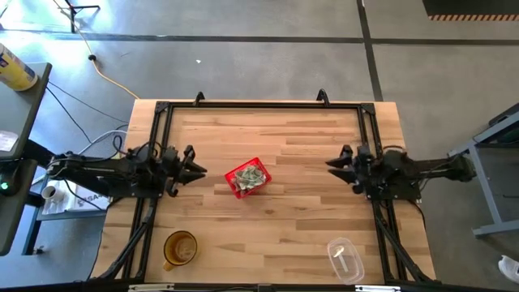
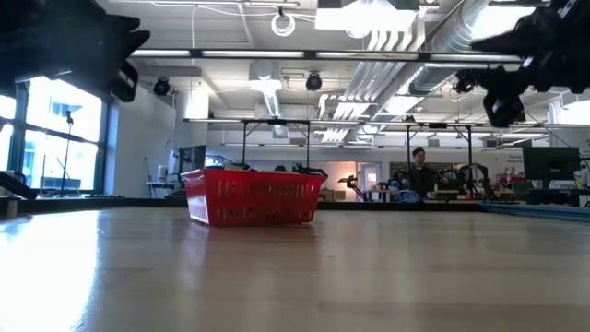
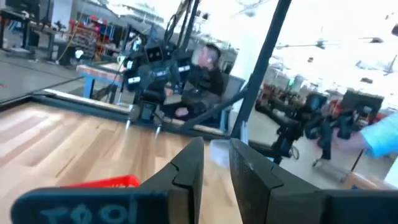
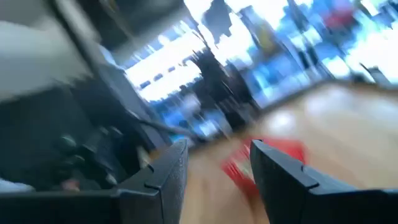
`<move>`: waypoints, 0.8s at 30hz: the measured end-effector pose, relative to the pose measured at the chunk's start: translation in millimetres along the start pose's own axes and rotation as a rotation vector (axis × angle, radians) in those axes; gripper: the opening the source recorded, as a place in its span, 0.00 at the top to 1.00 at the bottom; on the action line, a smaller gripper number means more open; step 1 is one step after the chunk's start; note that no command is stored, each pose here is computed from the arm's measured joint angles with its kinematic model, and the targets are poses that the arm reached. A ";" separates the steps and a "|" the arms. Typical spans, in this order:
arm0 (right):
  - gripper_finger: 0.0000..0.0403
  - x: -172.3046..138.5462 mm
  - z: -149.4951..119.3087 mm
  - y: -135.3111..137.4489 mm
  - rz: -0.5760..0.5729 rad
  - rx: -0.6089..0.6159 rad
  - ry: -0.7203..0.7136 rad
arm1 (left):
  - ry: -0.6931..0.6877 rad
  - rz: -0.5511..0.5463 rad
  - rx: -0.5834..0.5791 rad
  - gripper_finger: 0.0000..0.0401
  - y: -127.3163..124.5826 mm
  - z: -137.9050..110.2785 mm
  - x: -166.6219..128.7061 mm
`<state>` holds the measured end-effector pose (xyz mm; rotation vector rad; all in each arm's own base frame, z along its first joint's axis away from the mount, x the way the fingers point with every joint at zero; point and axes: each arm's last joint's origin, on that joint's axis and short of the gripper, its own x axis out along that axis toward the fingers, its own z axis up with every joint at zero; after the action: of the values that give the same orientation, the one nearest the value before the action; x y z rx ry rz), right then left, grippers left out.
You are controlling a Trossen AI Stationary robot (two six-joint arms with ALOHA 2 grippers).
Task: Pick and place Stevia / Truvia into bins
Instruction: Return to Home Position
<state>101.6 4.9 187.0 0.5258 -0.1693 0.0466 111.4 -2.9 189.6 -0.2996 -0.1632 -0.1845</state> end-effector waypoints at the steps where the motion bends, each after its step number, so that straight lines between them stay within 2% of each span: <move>1: 0.59 -0.1 -3.0 -2.3 -0.046 0.015 0.043 | 0.008 0.001 -0.005 0.72 0.4 -2.0 -1.1; 6: 0.59 -4.0 -17.6 -12.0 -0.196 0.026 0.224 | 0.240 0.049 -0.199 0.72 4.3 -20.5 -5.4; 11: 0.59 -3.8 -18.9 -11.9 -0.188 0.024 0.260 | 0.369 0.110 -0.232 0.72 7.7 -32.5 -9.1; 14: 0.59 -3.8 -18.9 -12.1 -0.189 0.026 0.258 | 0.361 0.123 -0.229 0.72 8.5 -33.0 -8.3; 17: 0.59 -4.5 -17.7 -11.4 -0.188 0.027 0.239 | 0.282 0.115 -0.211 0.72 7.7 -29.1 -9.5; 19: 0.59 -5.2 -17.3 -10.0 -0.161 0.030 0.239 | 0.220 0.105 -0.198 0.72 5.7 -23.6 -12.7; 23: 0.59 -6.7 -16.4 -8.4 -0.060 0.046 0.148 | 0.038 0.048 -0.165 0.72 0.0 -6.7 -16.8; 24: 0.59 -7.5 -15.2 -7.6 -0.045 0.048 0.138 | 0.036 0.046 -0.166 0.72 -0.1 -6.5 -16.5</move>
<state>97.1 5.9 169.0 0.5716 -0.0213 0.0434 96.2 -2.4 180.4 -0.4644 -0.1057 -0.1578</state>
